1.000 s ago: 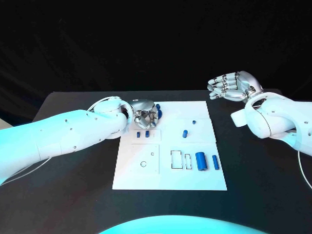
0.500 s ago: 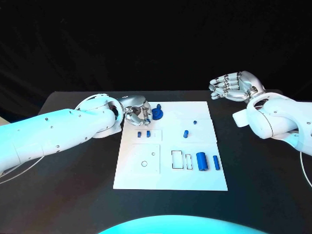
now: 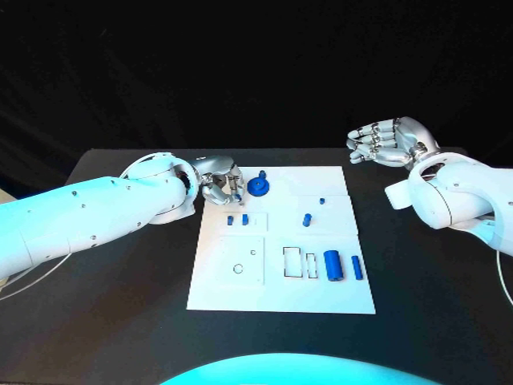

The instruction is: Assemble the parts on the task board

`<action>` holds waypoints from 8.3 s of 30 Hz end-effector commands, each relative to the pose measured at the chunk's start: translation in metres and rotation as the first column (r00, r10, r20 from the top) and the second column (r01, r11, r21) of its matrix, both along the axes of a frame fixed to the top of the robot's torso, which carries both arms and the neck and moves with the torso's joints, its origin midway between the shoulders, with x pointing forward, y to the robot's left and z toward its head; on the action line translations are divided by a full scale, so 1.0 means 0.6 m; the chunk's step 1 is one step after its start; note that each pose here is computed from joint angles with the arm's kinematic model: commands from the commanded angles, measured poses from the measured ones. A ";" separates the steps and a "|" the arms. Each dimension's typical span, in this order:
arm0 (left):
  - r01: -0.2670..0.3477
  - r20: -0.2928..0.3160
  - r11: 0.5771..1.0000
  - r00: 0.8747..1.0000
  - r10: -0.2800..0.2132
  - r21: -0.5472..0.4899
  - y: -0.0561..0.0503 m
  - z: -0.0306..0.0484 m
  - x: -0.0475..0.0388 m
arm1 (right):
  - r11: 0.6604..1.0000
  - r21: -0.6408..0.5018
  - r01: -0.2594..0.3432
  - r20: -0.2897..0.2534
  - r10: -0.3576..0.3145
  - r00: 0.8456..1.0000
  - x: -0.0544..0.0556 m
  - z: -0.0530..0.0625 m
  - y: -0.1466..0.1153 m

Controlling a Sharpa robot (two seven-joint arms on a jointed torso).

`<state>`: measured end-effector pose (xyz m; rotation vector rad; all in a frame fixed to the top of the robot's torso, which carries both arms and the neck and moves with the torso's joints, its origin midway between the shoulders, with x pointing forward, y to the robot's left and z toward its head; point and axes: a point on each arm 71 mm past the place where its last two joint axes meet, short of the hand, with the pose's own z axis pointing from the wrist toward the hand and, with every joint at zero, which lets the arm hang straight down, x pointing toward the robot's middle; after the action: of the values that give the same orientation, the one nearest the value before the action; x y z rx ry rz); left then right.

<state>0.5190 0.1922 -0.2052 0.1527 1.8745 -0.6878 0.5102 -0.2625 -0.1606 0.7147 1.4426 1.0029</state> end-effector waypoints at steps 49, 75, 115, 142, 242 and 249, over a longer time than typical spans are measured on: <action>0.028 -0.057 0.994 0.998 -0.022 0.108 -0.020 -0.028 0.003 | 1.000 -0.001 -0.015 0.010 0.015 1.000 0.000 0.001 0.003; 0.013 -0.075 0.996 0.997 -0.007 0.084 -0.017 -0.029 0.005 | 1.000 -0.002 -0.015 0.003 0.015 1.000 0.001 0.000 0.002; -0.219 -0.186 0.882 0.971 0.153 -0.418 0.084 0.011 0.011 | 0.713 -0.637 -0.292 -0.057 0.334 0.941 -0.010 -0.024 0.062; -0.344 -0.375 0.463 0.927 0.028 -0.817 0.123 0.044 -0.012 | 0.420 -0.879 -0.225 -0.059 0.373 0.926 -0.014 -0.094 0.117; -0.348 -0.387 0.464 0.922 0.012 -0.815 0.102 0.045 -0.020 | 0.508 -0.783 -0.358 0.069 0.644 0.762 -0.163 -0.090 0.303; -0.343 -0.388 0.464 0.921 -0.003 -0.817 0.092 0.045 -0.021 | 0.466 -0.788 -0.401 0.020 0.671 0.741 -0.176 -0.116 0.332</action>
<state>0.5067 0.2500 -0.1793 -0.8896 1.5712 -1.5126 0.4064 -0.0657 -0.2252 -0.5206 1.5952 0.8363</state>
